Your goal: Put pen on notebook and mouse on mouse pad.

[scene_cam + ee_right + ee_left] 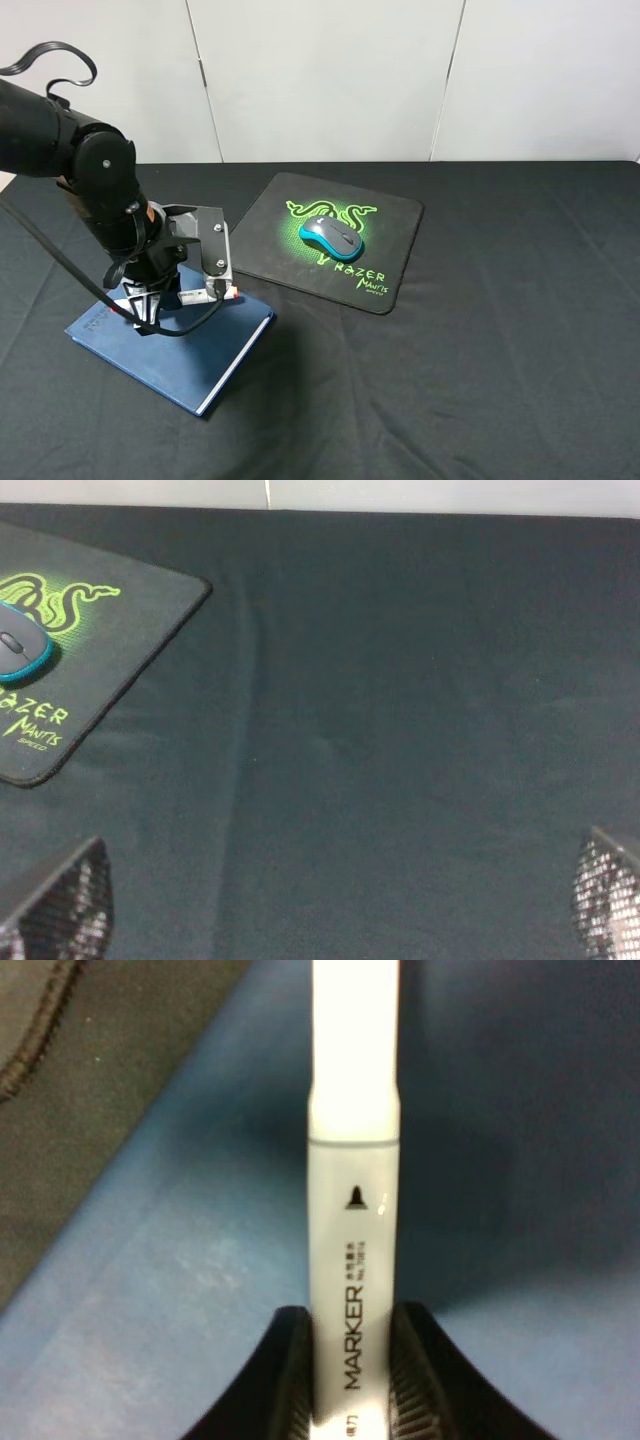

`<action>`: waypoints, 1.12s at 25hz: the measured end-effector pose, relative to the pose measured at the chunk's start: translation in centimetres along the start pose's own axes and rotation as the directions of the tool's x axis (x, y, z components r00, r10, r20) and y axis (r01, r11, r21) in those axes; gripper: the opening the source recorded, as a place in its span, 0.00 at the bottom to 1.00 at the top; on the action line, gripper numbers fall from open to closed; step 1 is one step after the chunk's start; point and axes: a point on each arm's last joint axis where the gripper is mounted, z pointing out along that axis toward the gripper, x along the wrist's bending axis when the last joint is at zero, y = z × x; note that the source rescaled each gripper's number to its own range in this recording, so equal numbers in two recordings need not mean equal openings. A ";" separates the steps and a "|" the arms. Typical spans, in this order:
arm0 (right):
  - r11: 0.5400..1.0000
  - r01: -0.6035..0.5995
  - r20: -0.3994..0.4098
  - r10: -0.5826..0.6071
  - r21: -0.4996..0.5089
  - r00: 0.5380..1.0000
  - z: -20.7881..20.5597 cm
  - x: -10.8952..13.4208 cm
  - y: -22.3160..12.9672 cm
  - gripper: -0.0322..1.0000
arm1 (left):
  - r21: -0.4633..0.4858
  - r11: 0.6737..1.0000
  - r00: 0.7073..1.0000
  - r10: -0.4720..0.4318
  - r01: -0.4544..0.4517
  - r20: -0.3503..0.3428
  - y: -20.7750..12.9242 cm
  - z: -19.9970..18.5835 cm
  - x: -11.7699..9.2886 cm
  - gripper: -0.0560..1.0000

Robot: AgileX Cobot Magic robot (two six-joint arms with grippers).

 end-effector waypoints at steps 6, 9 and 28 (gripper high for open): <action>1.000 0.000 0.000 0.000 0.000 1.000 0.0 0.0 0.0 1.00 | -0.005 1.000 1.000 -0.003 0.004 0.002 0.0 0.1 -0.1 0.82; 1.000 0.000 0.000 0.000 0.000 1.000 0.0 0.0 0.0 1.00 | -0.007 1.000 1.000 -0.003 0.003 -0.001 0.0 0.1 -0.1 0.96; 1.000 0.000 0.000 0.000 0.000 1.000 0.0 0.0 0.0 1.00 | -0.133 0.974 0.975 -0.196 0.182 -0.102 0.4 -5.9 0.9 1.00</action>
